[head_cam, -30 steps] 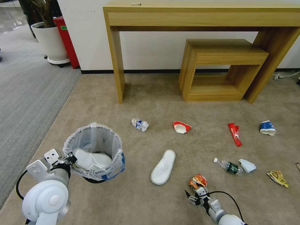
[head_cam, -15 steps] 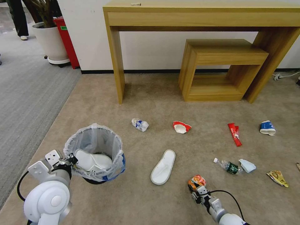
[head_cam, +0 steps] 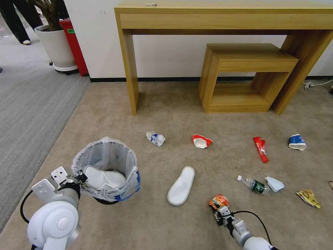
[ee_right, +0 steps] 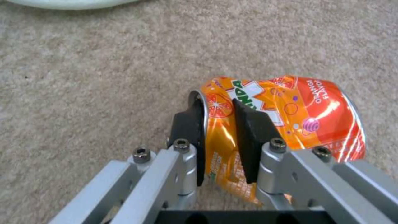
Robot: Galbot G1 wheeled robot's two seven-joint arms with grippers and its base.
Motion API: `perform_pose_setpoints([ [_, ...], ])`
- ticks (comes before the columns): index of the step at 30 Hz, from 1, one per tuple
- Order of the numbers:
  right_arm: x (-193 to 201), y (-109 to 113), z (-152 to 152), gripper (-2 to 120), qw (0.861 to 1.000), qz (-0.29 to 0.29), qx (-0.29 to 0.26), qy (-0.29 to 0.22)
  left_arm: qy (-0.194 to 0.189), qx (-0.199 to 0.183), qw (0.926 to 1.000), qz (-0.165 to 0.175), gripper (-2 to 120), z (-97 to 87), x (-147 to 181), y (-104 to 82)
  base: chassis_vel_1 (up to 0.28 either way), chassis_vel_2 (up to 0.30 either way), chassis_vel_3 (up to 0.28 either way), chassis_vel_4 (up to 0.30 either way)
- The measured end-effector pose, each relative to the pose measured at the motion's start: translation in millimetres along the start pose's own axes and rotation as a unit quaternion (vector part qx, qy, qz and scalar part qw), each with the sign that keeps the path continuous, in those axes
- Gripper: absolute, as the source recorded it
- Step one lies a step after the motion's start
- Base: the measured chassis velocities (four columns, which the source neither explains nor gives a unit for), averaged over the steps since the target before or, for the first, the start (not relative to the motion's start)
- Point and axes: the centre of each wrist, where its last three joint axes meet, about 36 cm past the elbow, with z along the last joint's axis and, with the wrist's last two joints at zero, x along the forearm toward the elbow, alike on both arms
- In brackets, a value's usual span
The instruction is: Pick up the trash bin and place the garbage on the floor into it.
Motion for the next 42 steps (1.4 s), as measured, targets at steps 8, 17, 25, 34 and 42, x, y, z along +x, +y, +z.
perform_pose_setpoints([
  [8, 3, -2, 0, 15, 1.0, 0.0, -0.005, -0.006, 0.002, -0.005, 1.0, -0.003, 1, 2.6, -2, 1.1, 0.0, 0.0, 0.0, 0.0],
  [17, 3, -15, -13, 15, 0.998, -0.008, -0.026, -0.049, 0.003, -0.011, 0.9999, -0.005, 1, 3.2, -4, 2.9, 0.0, 0.0, 0.0, 0.0],
  [25, 8, -36, -40, 15, 0.988, -0.059, -0.051, -0.134, 0.007, -0.016, 0.9998, -0.004, 1, 5.8, -4, 2.4, 0.0, 0.0, 0.0, 0.0],
  [34, 13, -62, -82, 15, 0.917, -0.283, -0.033, -0.279, 0.014, -0.028, 0.9995, 0.0, 1, 12.5, -5, -1.4, 0.0, 0.0, 0.0, 0.0],
  [42, 18, -67, -149, 15, 0.875, -0.353, 0.001, -0.333, 0.021, -0.052, 0.9984, 0.003, 1, 20.2, -7, -2.3, 0.0, 0.0, 0.0, 0.0],
])
